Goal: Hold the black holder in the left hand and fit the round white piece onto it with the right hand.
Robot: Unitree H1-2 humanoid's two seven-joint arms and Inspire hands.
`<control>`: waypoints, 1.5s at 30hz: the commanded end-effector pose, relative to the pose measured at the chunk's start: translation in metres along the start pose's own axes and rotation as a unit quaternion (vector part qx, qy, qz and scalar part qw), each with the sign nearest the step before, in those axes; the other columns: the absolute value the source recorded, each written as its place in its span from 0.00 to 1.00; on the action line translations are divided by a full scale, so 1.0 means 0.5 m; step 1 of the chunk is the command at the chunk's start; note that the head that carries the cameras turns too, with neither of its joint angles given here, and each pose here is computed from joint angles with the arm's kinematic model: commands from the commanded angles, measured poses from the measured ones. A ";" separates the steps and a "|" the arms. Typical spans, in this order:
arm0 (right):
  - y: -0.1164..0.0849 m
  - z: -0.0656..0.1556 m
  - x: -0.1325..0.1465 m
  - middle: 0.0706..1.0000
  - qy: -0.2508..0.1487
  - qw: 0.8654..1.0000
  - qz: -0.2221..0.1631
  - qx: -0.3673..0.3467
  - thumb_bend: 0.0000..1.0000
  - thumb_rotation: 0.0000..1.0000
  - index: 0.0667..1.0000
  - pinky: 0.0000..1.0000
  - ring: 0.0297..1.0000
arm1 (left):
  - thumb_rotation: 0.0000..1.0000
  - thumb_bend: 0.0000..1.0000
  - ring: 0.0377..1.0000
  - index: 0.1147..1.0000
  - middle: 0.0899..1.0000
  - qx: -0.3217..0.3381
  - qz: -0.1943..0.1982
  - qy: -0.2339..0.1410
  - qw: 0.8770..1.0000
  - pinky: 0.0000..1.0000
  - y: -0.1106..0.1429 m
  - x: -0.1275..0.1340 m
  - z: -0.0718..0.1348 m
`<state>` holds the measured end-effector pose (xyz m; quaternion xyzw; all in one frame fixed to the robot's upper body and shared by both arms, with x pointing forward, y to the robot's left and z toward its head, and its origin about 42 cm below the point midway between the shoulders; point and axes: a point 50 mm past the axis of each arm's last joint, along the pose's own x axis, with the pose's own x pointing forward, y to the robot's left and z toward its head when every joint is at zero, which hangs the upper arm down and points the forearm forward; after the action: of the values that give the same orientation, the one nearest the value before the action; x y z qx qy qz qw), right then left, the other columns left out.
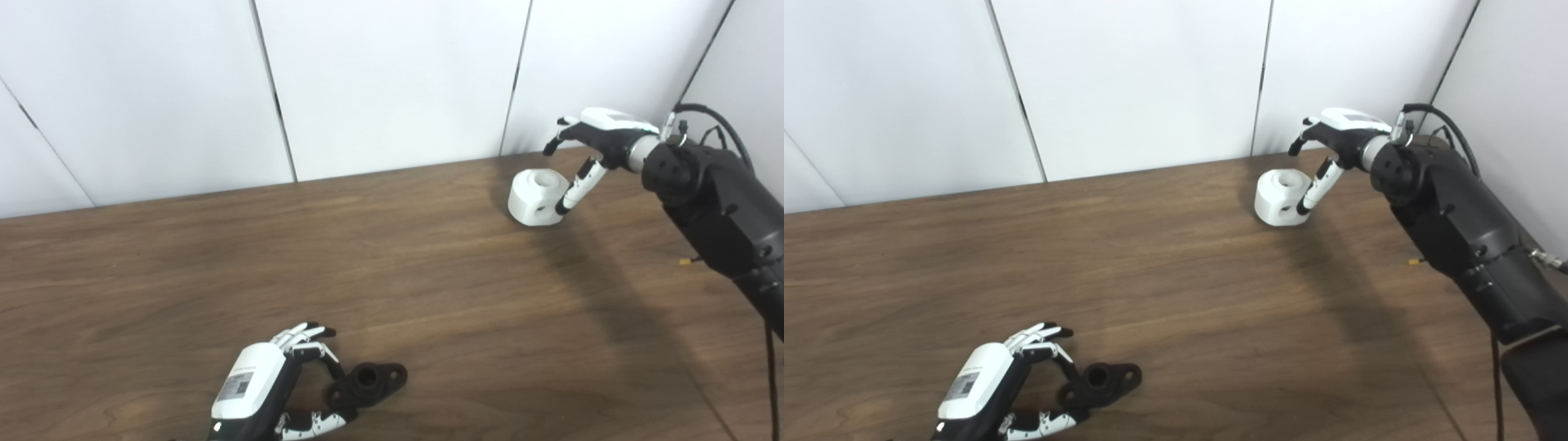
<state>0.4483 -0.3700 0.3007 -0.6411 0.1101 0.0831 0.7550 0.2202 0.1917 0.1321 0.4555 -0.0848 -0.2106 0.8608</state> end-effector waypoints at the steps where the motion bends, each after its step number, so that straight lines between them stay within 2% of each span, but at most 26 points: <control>1: -0.072 0.014 -0.003 1.00 -0.014 0.999 -0.046 -0.014 0.97 0.21 0.75 1.00 1.00 | 0.04 0.50 0.89 0.43 0.81 -0.012 -0.064 0.034 0.997 0.87 -0.041 -0.020 -0.016; 30: -0.040 0.032 0.036 1.00 -0.015 0.999 -0.025 -0.026 0.93 0.24 0.77 1.00 1.00 | 0.04 0.50 0.89 0.43 0.81 -0.014 -0.065 0.039 0.997 0.86 -0.040 -0.020 -0.009; 45: -0.039 0.023 0.036 0.98 -0.016 0.999 -0.027 -0.029 0.89 0.25 0.72 1.00 1.00 | 0.04 0.50 0.90 0.43 0.81 -0.019 -0.065 0.041 0.997 0.88 -0.036 -0.020 -0.008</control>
<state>0.4636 -0.3639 0.2777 -0.6504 0.1287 0.1048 0.7413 0.2192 0.1899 0.1342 0.4543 -0.0767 -0.2086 0.8627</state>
